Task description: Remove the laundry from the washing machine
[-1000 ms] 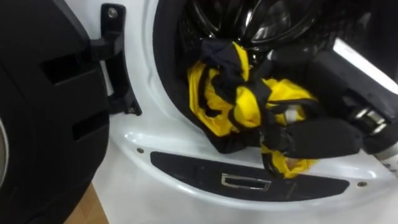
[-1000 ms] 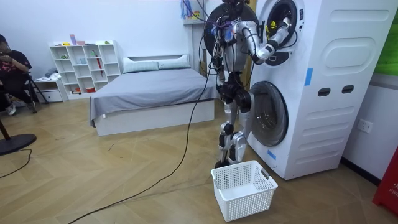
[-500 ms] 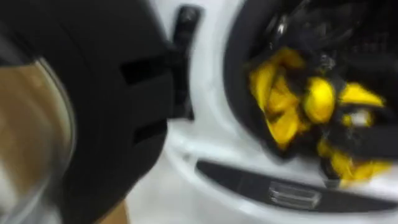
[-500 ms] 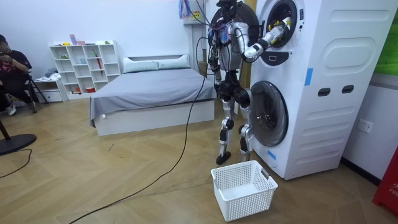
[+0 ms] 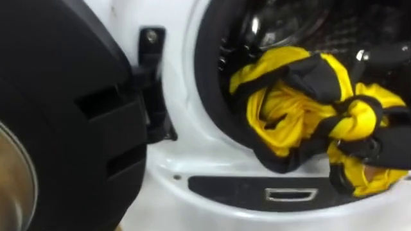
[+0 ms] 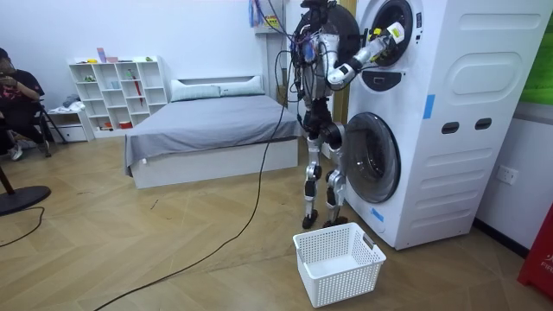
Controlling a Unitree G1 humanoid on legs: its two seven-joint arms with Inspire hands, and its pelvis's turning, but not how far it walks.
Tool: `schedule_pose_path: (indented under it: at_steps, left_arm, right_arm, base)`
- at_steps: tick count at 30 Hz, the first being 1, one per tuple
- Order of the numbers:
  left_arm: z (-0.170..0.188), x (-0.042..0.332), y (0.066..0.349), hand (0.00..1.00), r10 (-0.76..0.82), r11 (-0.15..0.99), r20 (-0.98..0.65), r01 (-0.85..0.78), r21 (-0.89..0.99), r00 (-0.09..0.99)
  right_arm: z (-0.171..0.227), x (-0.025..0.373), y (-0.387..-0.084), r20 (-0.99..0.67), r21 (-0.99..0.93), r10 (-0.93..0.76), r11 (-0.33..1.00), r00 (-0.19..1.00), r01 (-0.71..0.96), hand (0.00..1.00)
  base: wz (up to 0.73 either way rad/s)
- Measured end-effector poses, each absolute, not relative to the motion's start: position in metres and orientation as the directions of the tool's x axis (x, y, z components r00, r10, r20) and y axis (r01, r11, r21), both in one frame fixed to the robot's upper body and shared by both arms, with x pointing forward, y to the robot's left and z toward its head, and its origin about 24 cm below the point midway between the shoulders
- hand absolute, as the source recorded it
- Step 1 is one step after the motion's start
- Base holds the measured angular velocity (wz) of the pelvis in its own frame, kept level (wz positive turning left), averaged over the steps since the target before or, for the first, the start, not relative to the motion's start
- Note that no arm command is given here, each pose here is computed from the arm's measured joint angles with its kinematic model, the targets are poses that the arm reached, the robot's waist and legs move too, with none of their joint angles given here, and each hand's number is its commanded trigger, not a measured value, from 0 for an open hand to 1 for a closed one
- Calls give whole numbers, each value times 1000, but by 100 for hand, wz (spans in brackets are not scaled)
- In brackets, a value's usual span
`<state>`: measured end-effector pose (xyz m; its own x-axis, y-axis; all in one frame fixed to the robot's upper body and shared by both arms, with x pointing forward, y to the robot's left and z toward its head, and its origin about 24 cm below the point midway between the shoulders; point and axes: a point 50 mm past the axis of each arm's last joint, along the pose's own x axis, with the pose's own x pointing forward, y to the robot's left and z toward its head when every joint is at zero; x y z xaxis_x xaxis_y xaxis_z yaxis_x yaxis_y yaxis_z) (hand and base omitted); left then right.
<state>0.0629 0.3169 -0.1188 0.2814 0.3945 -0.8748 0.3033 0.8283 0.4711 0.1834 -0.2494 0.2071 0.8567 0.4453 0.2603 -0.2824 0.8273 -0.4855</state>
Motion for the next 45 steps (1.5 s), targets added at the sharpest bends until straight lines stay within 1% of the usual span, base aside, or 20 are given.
schedule_pose_path:
  at_steps: [3, 7, 10, 11, 14, 17, 20, 24, 27, 32, 37, 42, 45]
  left_arm:
    - [-120, 64, 314, 0, 385, 836, -876, 291, 465, 291]
    - [-122, 44, 318, 0, 408, 842, -886, 284, 458, 219]
    - [-121, 38, 322, 0, 420, 841, -885, 279, 463, 203]
    - [-118, 40, 326, 0, 428, 836, -877, 272, 476, 218]
    - [-117, 39, 329, 0, 442, 832, -861, 245, 499, 252]
    - [-121, 36, 324, 0, 455, 819, -852, 255, 514, 257]
    - [-123, 31, 322, 0, 451, 816, -854, 267, 512, 259]
    - [-125, 18, 324, 0, 457, 818, -862, 277, 504, 220]
    - [-125, 18, 324, 0, 451, 816, -859, 277, 507, 241]
    - [-122, 20, 329, 0, 469, 795, -839, 283, 537, 275]
    - [-121, 23, 331, 0, 471, 794, -835, 276, 542, 284]
    - [-120, 22, 332, 0, 474, 799, -835, 264, 541, 279]
    - [-121, 24, 331, 0, 471, 798, -836, 268, 540, 282]
  right_arm:
    - [207, 183, -251, 249, -492, 445, 823, 860, -284, 100]
    - [213, 183, -251, 284, -512, 450, 817, 847, -263, 100]
    - [206, 187, -260, 255, -518, 406, 824, 878, -231, 100]
    - [201, 188, -270, 240, -506, 354, 840, 904, -195, 100]
    - [199, 189, -277, 250, -481, 299, 864, 921, -149, 100]
    - [202, 188, -280, 288, -464, 263, 880, 921, -106, 100]
    - [198, 190, -286, 276, -454, 206, 889, 939, -61, 100]
    - [198, 188, -293, 275, -459, 155, 889, 949, -12, 100]
    - [196, 185, -297, 280, -453, 116, 891, 953, 25, 100]
    - [186, 175, -309, 217, -518, 33, 851, 976, 86, 100]
    - [180, 174, -324, 185, -546, -47, 826, 982, 143, 100]
    - [176, 172, -328, 156, -560, -69, 815, 985, 146, 100]
    - [167, 173, -334, 112, -566, -96, 812, 989, 143, 100]
  base:
    - [13]
    - [-19]
    - [-56]
    - [-44]
    - [-54]
    - [-21]
    - [-27]
    - [-24]
    - [-5]
    - [-7]
    - [-12]
    - [-14]
    - [-11]
